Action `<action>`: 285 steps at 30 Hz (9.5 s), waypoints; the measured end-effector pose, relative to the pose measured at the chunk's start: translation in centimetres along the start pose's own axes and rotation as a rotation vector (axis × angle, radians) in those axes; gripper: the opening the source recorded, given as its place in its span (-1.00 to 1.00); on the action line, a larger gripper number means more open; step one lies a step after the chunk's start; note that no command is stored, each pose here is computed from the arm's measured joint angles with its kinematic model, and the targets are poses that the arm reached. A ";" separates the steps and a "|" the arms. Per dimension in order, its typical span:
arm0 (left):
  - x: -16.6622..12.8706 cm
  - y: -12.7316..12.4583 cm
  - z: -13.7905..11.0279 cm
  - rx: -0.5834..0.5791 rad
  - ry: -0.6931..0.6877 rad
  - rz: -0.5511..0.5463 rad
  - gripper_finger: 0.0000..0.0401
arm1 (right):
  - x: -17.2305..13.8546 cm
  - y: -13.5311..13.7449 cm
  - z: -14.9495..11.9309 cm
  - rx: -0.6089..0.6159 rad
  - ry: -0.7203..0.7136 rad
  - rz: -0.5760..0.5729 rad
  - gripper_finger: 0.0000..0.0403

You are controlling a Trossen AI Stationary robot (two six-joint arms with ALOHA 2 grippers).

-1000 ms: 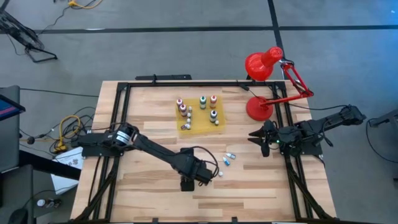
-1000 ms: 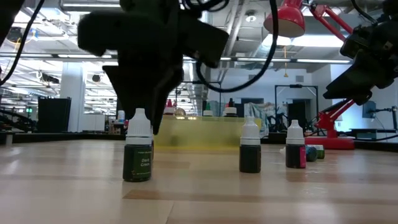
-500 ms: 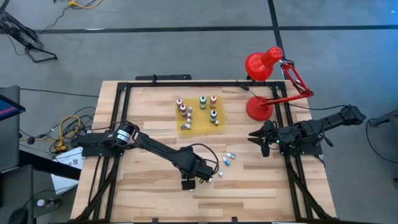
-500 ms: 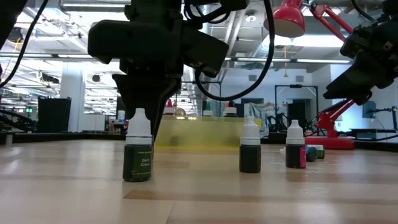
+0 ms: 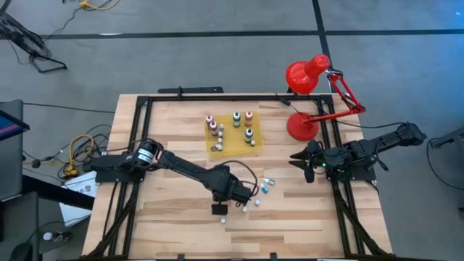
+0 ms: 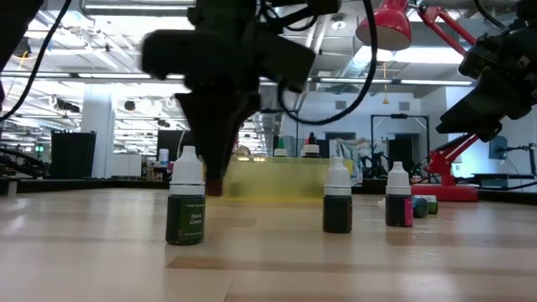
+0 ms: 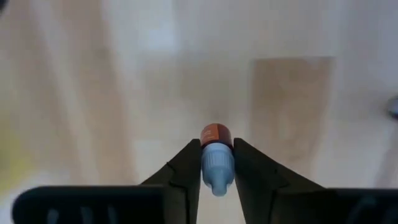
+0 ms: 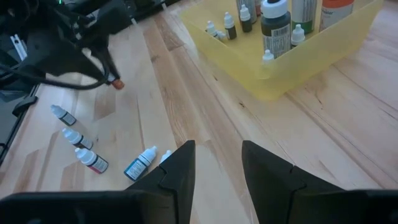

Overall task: Pick & Place food coloring
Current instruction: Put the small white food coloring in the bin

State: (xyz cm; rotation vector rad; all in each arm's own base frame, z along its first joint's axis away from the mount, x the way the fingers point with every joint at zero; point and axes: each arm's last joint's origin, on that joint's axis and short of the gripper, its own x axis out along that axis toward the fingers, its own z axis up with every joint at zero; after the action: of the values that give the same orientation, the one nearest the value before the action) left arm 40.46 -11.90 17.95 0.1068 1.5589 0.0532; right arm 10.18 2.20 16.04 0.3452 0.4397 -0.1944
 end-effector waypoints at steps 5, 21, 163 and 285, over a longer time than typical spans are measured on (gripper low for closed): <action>-2.7 3.2 1.1 0.056 -0.027 0.109 -0.68 | 0.0 0.0 0.0 0.000 0.000 0.000 -0.39; -5.8 14.5 2.5 -0.029 -0.068 0.206 -0.69 | 0.0 0.0 0.0 0.000 0.000 0.000 -0.39; -4.8 -9.7 -0.2 0.031 -0.172 -0.024 -0.03 | 0.0 0.0 0.1 0.001 -0.002 0.002 -0.39; 3.3 20.9 1.3 -0.115 -0.058 0.051 -0.61 | 0.0 0.0 0.0 0.000 0.000 0.000 -0.39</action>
State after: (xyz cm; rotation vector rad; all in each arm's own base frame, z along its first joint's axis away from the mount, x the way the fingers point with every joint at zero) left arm 42.47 9.20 16.84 0.0566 1.4914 0.1782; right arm 10.18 2.20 16.04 0.3451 0.4397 -0.1947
